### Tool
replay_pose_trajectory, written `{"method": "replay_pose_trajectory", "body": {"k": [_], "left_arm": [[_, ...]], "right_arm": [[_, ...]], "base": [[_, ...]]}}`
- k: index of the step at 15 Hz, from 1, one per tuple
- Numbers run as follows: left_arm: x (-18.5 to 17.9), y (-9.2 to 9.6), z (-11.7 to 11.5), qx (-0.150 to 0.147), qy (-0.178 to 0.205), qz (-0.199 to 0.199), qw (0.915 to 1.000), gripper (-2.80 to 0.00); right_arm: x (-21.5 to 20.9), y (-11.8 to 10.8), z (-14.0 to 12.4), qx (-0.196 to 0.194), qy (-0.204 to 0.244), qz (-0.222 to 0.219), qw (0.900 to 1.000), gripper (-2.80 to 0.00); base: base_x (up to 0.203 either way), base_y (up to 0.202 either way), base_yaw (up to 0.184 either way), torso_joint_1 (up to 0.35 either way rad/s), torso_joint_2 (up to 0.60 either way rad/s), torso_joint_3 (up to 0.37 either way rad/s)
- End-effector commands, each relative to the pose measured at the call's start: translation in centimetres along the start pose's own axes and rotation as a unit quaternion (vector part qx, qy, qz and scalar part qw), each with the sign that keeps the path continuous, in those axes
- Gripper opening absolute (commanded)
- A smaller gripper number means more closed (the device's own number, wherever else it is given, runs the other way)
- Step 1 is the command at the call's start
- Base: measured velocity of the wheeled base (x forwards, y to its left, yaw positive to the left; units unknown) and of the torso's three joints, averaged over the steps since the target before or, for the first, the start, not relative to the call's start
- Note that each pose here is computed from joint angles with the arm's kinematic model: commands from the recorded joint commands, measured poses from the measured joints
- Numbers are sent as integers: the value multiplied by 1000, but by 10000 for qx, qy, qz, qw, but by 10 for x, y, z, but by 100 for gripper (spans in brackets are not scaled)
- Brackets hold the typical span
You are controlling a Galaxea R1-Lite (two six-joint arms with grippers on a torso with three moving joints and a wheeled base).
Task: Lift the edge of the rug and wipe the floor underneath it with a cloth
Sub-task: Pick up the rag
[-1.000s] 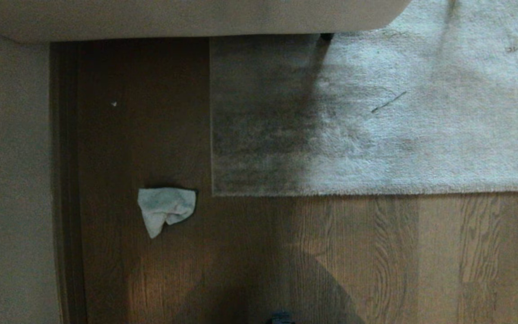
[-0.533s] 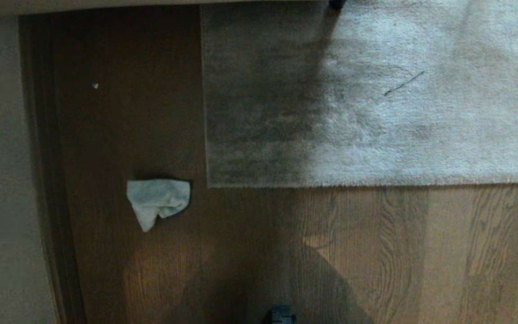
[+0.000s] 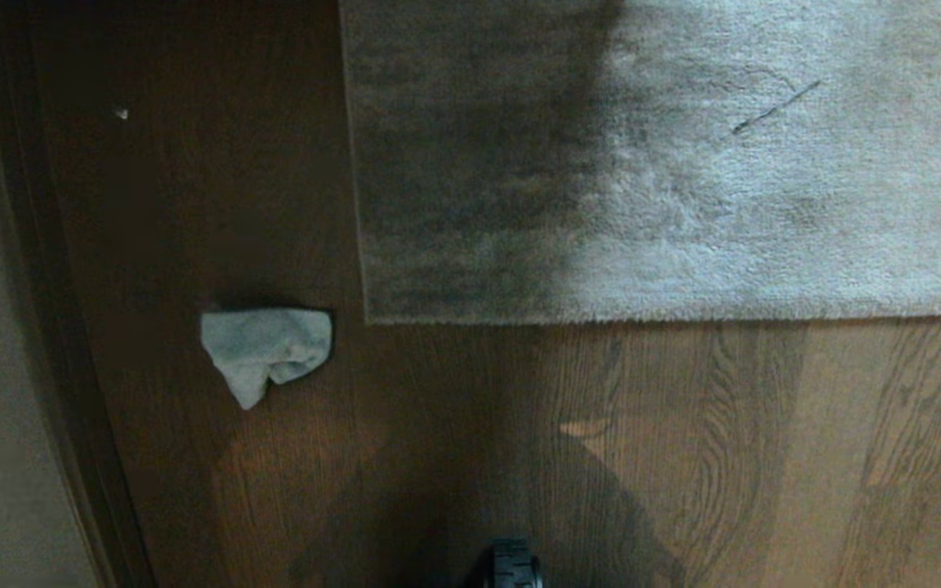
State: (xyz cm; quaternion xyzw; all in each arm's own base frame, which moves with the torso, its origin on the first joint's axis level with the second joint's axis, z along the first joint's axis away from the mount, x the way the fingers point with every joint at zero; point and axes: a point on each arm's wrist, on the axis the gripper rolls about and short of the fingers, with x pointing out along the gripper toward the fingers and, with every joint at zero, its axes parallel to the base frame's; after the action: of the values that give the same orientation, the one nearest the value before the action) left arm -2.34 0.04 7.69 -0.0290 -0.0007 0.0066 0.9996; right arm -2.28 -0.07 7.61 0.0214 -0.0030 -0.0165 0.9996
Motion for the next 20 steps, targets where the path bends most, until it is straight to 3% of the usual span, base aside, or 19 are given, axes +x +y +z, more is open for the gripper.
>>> {"method": "replay_pose_trajectory", "body": {"k": [1, 20], "left_arm": [[0, 0, 0, -5, -9, 6, 10000, -280], [0, 0, -1, 14, -10, 2, 10000, -280]], "right_arm": [[0, 0, 0, 1, 3, -4, 10000, -280], [0, 0, 0, 1, 0, -5, 10000, -280]], "base": [[0, 0, 0, 3, 1, -117], [0, 0, 0, 0, 0, -5]]}}
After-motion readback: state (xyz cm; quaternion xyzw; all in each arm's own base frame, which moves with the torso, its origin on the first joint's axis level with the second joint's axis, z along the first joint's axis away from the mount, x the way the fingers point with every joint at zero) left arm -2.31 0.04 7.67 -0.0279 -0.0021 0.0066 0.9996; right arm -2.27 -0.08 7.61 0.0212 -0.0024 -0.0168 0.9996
